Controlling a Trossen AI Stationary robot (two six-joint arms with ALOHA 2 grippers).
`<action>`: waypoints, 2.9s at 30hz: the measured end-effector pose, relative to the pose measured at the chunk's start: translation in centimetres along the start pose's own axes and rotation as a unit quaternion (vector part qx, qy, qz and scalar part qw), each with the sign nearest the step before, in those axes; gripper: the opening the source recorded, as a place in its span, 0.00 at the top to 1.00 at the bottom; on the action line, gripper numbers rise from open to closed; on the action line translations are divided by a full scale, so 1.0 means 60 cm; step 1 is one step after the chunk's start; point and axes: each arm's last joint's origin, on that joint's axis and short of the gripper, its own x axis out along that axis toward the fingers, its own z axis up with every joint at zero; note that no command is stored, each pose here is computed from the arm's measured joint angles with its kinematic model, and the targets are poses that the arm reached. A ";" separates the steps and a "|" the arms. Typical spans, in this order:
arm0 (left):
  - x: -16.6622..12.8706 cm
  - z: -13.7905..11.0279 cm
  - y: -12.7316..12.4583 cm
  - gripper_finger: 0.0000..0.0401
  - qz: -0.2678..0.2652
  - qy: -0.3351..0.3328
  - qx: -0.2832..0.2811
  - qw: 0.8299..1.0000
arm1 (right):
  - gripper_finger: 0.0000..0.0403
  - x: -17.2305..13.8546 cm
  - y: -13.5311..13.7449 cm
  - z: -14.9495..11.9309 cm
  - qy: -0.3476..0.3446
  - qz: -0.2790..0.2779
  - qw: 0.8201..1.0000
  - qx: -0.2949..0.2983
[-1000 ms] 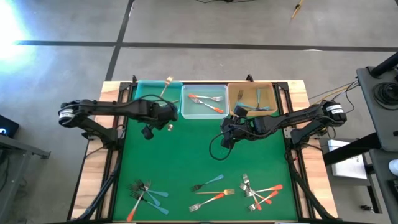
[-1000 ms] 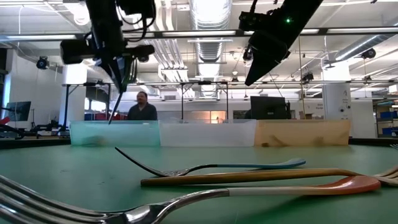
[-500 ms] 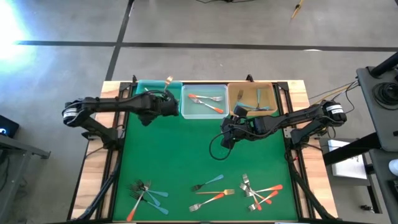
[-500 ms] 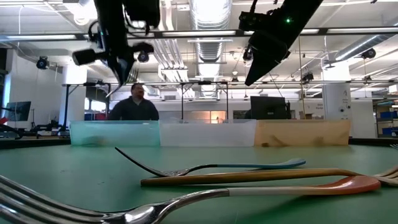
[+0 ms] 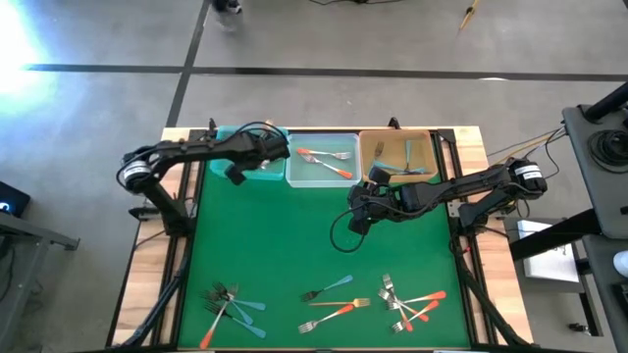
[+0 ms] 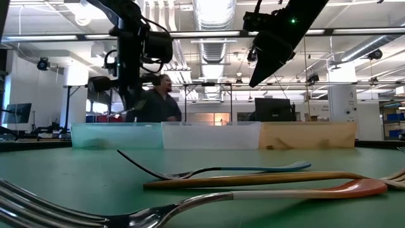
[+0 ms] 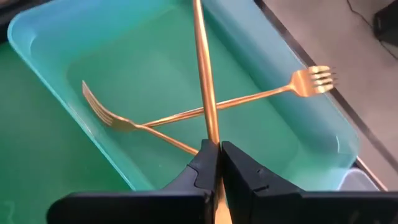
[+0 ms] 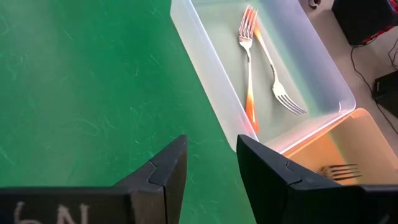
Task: Sort silverware by color (type)
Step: Put the gold fork into the blue bin, then put the blue fork into the orange bin
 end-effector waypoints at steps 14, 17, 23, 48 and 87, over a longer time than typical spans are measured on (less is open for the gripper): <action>-0.017 0.012 -0.003 0.32 -0.039 -0.039 0.124 0.991 | 0.67 0.000 0.000 0.000 0.000 0.000 1.000 0.000; -0.026 -0.001 0.007 0.20 -0.016 0.037 0.157 0.987 | 0.67 0.000 0.000 0.000 0.000 0.000 1.000 0.000; -0.068 -0.027 0.041 0.16 -0.001 0.147 0.266 0.953 | 0.67 0.000 0.000 0.000 0.000 0.000 1.000 0.000; -0.251 -0.165 0.370 0.23 0.017 0.268 0.253 0.929 | 0.67 0.000 0.000 0.000 0.000 0.000 1.000 0.000; -0.231 -0.310 0.466 0.23 0.201 0.317 0.026 0.927 | 0.67 0.000 0.000 0.000 0.000 0.000 1.000 0.000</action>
